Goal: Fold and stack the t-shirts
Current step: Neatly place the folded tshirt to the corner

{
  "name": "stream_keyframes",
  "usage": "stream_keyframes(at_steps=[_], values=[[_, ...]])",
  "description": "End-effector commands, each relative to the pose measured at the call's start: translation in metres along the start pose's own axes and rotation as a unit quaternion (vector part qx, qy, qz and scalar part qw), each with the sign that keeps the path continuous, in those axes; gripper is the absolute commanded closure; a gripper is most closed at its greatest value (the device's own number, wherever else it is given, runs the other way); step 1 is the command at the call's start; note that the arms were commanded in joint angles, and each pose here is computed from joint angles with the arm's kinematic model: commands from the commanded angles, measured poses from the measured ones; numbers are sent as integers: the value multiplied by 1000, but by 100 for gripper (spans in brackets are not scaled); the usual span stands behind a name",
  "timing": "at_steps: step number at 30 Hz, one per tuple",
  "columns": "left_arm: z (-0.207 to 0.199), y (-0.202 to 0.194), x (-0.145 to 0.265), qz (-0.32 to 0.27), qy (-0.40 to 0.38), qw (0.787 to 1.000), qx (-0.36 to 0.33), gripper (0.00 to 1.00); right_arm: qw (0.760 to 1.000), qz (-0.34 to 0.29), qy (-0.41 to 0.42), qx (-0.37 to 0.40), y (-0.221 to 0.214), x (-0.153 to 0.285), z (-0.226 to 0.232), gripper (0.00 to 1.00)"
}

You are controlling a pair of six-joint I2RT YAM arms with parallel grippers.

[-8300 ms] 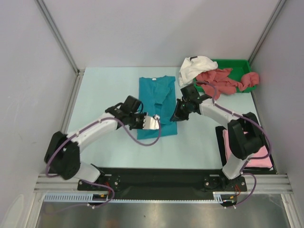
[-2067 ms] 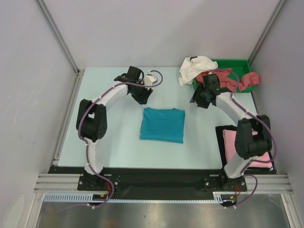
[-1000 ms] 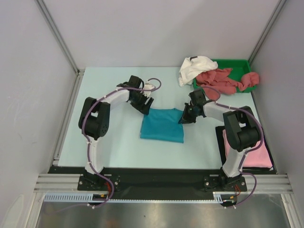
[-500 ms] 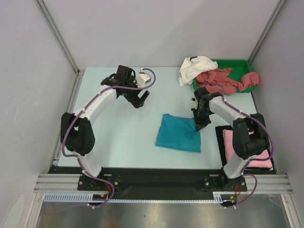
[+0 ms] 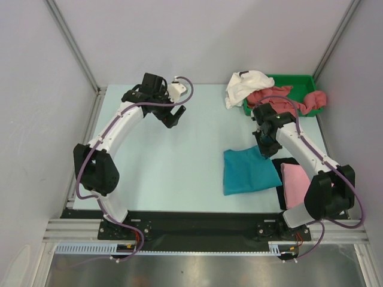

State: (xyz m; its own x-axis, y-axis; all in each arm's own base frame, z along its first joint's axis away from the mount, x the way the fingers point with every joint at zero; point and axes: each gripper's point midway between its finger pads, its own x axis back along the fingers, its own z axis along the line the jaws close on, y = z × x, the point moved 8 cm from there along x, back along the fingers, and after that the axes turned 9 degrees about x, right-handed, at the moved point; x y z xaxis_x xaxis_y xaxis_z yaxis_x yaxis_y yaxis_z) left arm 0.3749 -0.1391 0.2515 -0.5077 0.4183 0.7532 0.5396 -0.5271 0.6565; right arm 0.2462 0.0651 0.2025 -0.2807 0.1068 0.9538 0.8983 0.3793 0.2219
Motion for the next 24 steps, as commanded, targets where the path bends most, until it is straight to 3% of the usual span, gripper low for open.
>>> stream_keyframes(at_steps=[1, 4, 8, 24], values=[[5, 24, 31, -48, 11, 999, -16, 0, 998, -27, -40, 44, -3, 33, -16, 100], [10, 26, 33, -53, 15, 998, -15, 0, 984, 90, -105, 112, -37, 28, -25, 100], [15, 25, 32, -56, 13, 998, -13, 0, 987, 75, -87, 108, -57, 41, -18, 100], [25, 32, 29, -71, 12, 997, -13, 0, 960, 53, -253, 103, -103, 102, -66, 100]])
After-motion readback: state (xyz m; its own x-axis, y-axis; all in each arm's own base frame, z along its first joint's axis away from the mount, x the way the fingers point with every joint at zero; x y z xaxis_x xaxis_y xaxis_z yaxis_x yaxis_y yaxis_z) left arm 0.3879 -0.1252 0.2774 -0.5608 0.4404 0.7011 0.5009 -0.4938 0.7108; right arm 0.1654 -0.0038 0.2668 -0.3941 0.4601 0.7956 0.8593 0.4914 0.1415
